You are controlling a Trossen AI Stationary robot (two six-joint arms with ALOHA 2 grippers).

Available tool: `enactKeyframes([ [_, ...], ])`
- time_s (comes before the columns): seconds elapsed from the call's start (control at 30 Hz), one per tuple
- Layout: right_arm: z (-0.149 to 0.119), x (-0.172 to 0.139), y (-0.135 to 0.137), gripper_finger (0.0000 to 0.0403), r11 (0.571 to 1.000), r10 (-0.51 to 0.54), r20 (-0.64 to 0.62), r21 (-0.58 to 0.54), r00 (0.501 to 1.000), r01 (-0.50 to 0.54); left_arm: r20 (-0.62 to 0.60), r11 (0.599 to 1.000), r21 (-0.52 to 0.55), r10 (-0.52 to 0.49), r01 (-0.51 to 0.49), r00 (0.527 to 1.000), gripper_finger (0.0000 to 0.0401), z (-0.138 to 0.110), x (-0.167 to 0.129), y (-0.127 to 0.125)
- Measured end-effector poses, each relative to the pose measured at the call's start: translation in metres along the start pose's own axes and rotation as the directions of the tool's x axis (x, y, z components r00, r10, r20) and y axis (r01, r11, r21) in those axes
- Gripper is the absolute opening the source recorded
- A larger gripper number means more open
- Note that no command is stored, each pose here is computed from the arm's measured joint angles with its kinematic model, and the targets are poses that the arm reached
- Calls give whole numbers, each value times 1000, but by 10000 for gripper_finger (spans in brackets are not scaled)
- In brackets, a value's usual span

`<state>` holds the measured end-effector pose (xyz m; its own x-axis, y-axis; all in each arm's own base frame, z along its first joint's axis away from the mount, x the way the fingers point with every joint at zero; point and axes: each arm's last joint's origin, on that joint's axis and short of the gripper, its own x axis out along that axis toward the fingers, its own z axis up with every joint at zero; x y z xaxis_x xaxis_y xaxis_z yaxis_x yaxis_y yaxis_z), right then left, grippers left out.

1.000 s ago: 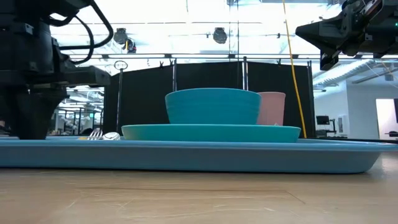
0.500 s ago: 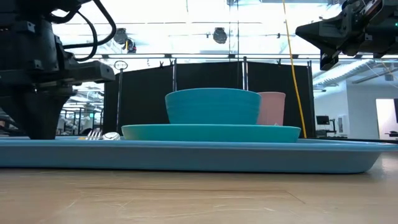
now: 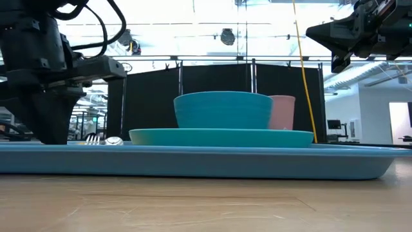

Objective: Set up tray
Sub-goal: Adjust the yellow napkin on the blue serving tray

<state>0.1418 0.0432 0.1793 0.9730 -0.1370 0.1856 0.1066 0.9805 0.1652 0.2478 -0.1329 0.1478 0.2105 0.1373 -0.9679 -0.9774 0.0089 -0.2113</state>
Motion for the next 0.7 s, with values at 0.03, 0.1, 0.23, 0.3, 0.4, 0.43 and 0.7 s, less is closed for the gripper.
enactKeyframes([
  [0.03, 0, 0, 0, 0, 1000, 0, 0, 0, 1000, 0, -11, 1000, 7, -5, 5, 1000, 2, -1, 0, -1],
  [0.1, 0, 0, 0, 0, 1000, 0, 0, 0, 1000, 0, -39, 1000, 11, -7, 7, 999, 5, -2, 0, -2],
  [0.23, 0, 0, 0, 0, 1000, 0, 0, 0, 1000, 0, -51, 1000, 11, -8, 8, 999, 24, -5, -1, -1],
  [0.3, 0, 0, 0, 0, 1000, 0, 0, 0, 1000, 0, -59, 1000, 5, -21, 21, 998, 35, -8, -2, 0],
  [0.4, 0, 0, 0, 0, 1000, 0, 0, 0, 1000, 0, -38, 999, -14, -51, 51, 998, 49, -13, -4, 2],
  [0.43, 0, 0, 0, 0, 1000, 0, 0, 0, 1000, 0, -29, 998, -13, -67, 67, 997, 54, -14, -6, 2],
  [0.7, 0, 0, 0, 0, 1000, 0, 0, 0, 1000, 0, 6, 986, -23, -163, 163, 987, 73, -31, -15, 10],
])
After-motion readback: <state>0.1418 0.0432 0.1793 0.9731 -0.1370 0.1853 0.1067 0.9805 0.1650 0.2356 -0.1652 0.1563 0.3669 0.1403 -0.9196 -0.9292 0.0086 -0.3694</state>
